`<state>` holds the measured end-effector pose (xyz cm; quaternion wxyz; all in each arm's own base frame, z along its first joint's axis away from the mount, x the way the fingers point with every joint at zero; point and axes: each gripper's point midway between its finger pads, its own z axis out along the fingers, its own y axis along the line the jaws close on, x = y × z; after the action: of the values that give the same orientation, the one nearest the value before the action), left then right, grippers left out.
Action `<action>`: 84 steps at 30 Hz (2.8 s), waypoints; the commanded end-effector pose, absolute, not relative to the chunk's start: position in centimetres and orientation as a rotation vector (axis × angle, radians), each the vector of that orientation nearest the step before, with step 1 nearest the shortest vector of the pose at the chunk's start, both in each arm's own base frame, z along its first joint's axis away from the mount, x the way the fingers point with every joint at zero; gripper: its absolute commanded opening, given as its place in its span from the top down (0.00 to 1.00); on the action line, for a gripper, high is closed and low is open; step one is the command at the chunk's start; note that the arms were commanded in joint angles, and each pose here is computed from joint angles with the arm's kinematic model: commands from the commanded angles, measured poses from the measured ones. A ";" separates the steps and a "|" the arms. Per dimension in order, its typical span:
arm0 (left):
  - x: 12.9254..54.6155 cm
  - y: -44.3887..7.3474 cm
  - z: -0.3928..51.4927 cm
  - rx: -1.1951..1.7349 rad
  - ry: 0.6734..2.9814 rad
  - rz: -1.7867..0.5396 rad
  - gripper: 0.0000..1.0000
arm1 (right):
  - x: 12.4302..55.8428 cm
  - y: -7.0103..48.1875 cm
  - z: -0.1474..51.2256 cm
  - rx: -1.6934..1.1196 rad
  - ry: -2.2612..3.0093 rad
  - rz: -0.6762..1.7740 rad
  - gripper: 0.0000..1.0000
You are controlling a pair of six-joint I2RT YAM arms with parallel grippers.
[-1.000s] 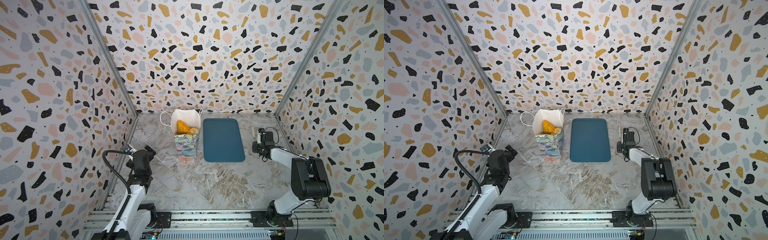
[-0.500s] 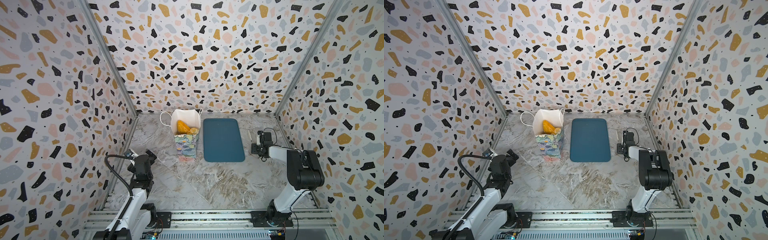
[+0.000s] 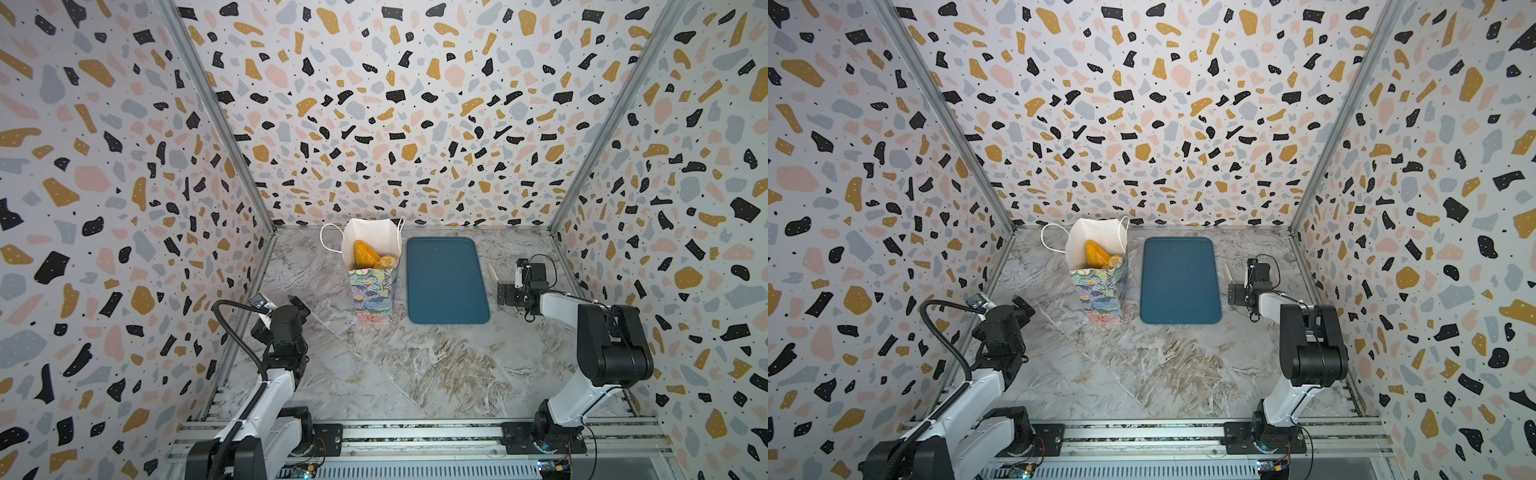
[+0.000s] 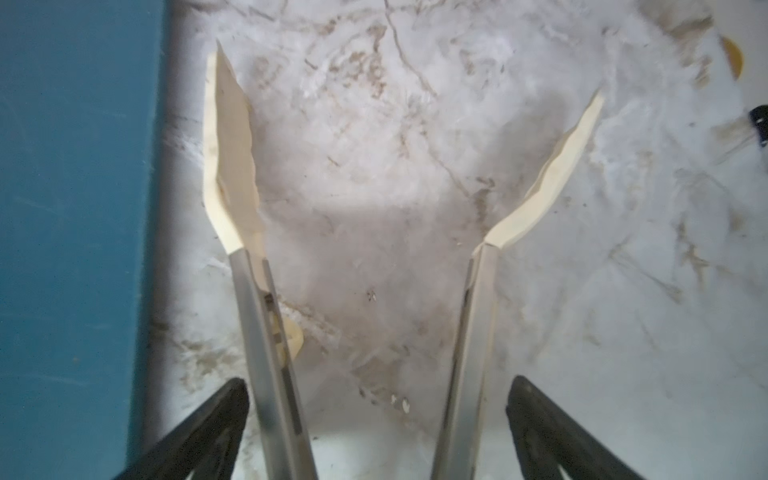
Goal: Place the fake bread into the paper bag
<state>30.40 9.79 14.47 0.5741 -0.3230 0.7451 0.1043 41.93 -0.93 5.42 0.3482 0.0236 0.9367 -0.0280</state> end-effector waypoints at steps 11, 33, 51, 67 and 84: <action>32.9 8.4 16.5 -0.550 1.669 0.221 0.00 | 38.9 -0.9 12.1 0.114 2.154 -0.009 0.01; 34.2 7.2 14.4 -0.416 1.648 0.207 0.00 | 35.3 -3.4 15.3 0.233 1.759 -0.107 0.01; 32.4 6.3 15.0 -0.383 1.576 0.221 0.00 | 32.5 -4.0 15.2 0.262 1.576 -0.109 0.01; 33.8 4.5 13.9 -0.278 1.621 0.194 0.01 | 33.5 -2.1 15.1 0.151 1.564 -0.089 0.01; 34.1 4.0 13.8 -0.247 1.633 0.177 0.01 | 36.8 2.3 12.4 -0.116 1.696 -0.020 0.01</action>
<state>33.62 4.09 12.07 0.6522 -0.1134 0.7453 0.0789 36.63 2.02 12.75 0.6677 -0.0340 0.7436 -0.0070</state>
